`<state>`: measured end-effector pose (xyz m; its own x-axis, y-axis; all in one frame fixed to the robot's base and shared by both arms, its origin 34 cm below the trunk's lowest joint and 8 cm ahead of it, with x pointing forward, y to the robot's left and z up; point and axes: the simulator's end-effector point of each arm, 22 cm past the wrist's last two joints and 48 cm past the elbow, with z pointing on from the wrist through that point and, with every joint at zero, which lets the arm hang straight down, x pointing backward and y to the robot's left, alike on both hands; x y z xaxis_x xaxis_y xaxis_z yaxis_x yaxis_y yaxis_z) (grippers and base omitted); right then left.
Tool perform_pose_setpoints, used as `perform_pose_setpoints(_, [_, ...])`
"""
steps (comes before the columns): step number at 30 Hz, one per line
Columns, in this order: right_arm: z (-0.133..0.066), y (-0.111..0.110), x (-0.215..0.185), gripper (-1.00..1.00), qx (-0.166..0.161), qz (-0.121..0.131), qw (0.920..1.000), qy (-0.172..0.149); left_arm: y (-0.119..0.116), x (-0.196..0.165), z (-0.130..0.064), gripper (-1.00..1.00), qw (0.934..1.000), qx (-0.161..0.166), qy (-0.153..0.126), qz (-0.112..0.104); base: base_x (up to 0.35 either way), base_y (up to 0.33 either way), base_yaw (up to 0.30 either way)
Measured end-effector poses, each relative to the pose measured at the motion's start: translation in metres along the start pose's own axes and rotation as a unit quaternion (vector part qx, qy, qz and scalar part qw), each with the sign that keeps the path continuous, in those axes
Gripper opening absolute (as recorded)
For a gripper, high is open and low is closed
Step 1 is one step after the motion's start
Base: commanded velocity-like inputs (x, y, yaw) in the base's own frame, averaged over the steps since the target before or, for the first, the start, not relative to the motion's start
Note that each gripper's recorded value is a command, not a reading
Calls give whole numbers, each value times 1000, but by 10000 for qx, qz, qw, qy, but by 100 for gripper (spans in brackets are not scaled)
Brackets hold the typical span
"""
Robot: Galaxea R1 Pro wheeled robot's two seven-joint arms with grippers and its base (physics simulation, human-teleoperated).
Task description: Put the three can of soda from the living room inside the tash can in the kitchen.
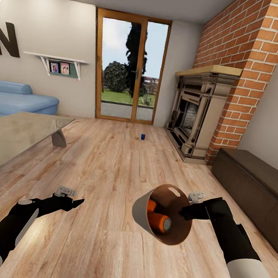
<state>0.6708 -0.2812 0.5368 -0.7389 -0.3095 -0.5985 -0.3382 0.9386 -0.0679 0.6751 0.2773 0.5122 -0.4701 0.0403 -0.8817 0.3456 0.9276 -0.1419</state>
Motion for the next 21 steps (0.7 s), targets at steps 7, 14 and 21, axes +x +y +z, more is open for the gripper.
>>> perform_pose_setpoints(7, [-2,-7,3,-100,9,15,10000,23,0,0,0,100,10000,0,1,0,0,0,0])
perform_pose_setpoints(14, [-9,-20,6,-100,-24,62,10000,30,0,0,0,100,10000,0,-4,3,0,0,0])
perform_pose_setpoints(21, [-15,-30,6,-100,-110,214,9997,-22,0,-1,0,100,10000,0,-8,5,0,0,0])
